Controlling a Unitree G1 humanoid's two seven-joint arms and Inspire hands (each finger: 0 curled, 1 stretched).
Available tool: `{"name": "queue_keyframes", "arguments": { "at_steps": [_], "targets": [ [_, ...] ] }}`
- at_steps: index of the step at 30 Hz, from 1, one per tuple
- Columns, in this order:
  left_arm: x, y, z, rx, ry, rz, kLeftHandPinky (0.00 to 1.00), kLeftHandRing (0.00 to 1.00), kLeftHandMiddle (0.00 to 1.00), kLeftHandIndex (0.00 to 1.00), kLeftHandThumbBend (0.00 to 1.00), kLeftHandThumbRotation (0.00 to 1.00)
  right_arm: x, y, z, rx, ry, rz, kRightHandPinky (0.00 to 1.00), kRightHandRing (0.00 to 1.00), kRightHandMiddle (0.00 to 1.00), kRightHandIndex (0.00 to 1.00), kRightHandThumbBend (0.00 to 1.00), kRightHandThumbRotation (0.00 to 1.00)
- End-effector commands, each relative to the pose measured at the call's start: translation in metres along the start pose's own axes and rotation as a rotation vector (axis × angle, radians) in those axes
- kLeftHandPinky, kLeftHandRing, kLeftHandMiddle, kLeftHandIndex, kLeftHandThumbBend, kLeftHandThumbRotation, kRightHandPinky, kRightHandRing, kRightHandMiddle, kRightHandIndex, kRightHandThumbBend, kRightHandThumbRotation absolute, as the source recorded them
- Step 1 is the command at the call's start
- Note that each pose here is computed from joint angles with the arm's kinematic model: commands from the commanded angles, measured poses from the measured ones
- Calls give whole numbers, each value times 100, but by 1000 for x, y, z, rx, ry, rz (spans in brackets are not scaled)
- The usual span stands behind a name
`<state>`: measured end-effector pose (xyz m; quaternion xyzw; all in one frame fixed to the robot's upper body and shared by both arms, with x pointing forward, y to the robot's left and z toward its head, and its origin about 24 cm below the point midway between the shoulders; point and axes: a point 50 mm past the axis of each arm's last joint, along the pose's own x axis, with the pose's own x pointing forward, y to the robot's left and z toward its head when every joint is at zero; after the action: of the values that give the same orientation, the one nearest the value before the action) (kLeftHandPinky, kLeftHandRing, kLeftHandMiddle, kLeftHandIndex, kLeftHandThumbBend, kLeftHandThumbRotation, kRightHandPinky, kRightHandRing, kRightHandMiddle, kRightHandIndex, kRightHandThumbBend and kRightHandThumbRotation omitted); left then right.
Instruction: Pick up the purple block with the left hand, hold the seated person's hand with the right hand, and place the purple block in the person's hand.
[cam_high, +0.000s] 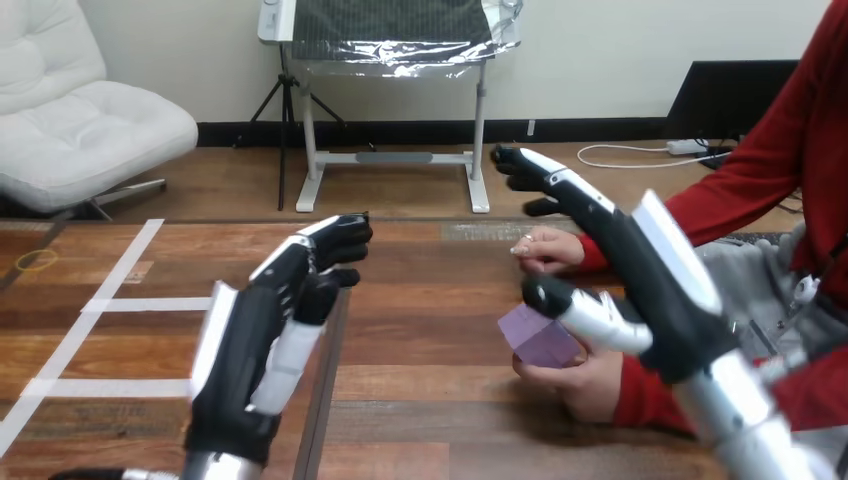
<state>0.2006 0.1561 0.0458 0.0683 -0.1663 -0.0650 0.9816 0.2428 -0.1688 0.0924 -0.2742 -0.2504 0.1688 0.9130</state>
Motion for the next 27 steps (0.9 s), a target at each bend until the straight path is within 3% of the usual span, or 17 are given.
{"name": "queue_keyframes", "arguments": {
  "at_steps": [1,5,14,22,27],
  "targets": [
    [5,-1,26,-38,-160,18,70,77,77,75,79,100,-3,3,16,80,-76,-94,81,87,89,89,91,100],
    [-3,-3,29,-49,-171,31,69,76,76,75,77,100,-12,14,19,150,-90,-106,84,89,89,89,91,100],
    [-14,-7,35,-63,-207,54,68,75,76,74,71,100,-27,31,23,216,-96,-119,86,90,89,89,85,100],
    [-19,-13,38,-103,-199,91,71,75,76,75,66,100,-38,42,24,296,-91,-123,97,92,89,90,87,100],
    [-20,-18,37,-167,-196,105,74,76,77,77,67,100,-42,50,24,372,-105,-132,99,92,89,91,85,100]
  ]
}}
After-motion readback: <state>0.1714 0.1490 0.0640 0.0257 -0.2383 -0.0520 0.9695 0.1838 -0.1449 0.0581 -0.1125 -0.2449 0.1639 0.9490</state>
